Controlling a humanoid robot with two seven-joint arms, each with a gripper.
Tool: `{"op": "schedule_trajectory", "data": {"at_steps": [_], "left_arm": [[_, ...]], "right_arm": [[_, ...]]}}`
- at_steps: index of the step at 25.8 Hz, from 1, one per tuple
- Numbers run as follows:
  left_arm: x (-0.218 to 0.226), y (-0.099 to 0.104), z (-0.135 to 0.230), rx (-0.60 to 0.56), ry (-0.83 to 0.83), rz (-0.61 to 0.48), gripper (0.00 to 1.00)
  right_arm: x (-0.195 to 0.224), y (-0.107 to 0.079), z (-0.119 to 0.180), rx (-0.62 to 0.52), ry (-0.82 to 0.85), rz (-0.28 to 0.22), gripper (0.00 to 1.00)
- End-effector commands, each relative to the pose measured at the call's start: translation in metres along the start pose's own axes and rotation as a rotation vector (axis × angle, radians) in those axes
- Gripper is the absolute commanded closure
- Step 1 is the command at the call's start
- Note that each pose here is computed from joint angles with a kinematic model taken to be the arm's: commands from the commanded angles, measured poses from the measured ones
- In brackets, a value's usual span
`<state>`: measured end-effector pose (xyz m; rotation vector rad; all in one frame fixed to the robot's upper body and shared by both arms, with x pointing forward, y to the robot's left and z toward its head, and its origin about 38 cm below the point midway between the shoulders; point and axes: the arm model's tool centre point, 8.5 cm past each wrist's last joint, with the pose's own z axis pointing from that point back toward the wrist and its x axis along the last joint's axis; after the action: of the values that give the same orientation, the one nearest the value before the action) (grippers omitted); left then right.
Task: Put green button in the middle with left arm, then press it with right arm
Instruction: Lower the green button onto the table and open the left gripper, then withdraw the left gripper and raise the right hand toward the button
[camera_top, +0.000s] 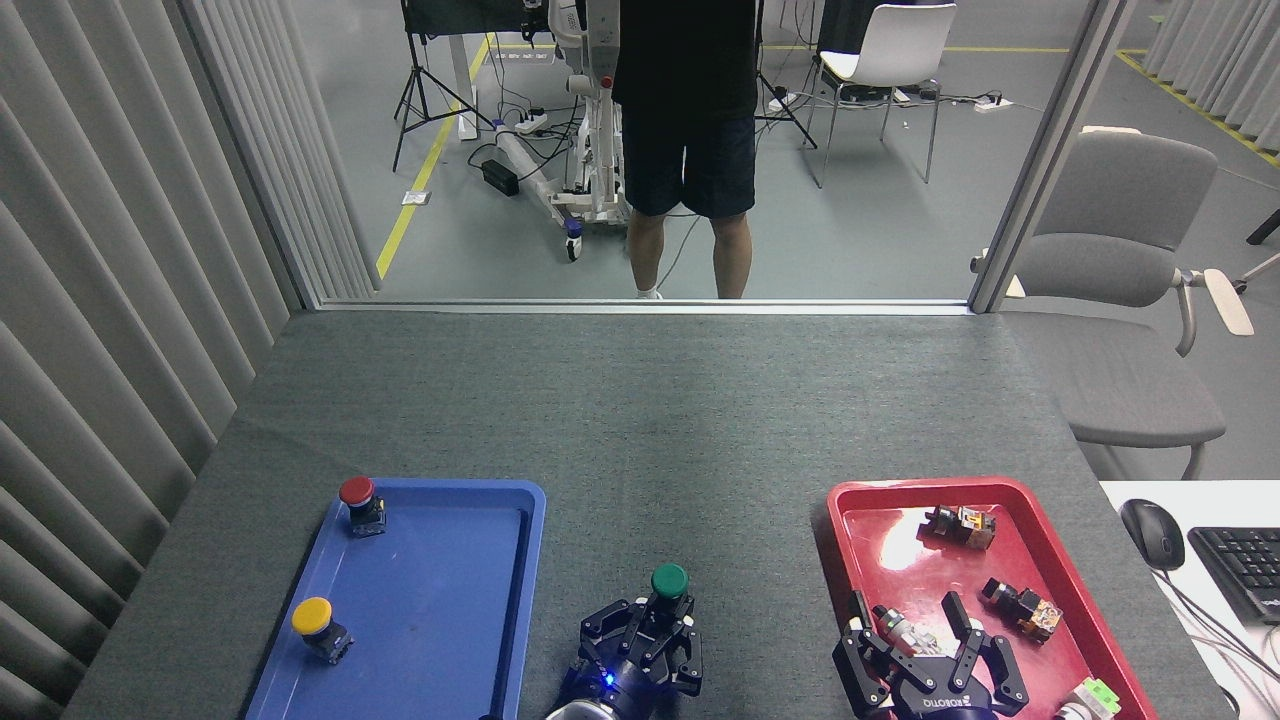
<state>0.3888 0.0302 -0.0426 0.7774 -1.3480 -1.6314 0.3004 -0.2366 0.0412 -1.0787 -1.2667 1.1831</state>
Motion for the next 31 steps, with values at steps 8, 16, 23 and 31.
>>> {"op": "schedule_trajectory", "data": {"at_steps": [8, 16, 23, 31], "left_arm": [[0.004, 0.001, 0.001, 0.036, -0.002, 0.035, 0.47], [0.0, -0.001, 0.002, 0.033, 0.018, 0.031, 0.26], [0.003, 0.003, 0.001, 0.045, 0.013, 0.034, 0.02], [0.011, -0.003, 0.011, 0.047, 0.002, 0.049, 0.01]], "right_arm": [[0.0, 0.0, 0.0, 0.0, 0.0, 0.0, 0.0], [0.0, 0.0, 0.0, 0.0, 0.0, 0.0, 0.0], [0.0, -0.001, -0.001, -0.003, 0.001, -0.004, 0.0], [0.002, -0.005, -0.005, -0.011, -0.007, -0.004, 0.0]]}}
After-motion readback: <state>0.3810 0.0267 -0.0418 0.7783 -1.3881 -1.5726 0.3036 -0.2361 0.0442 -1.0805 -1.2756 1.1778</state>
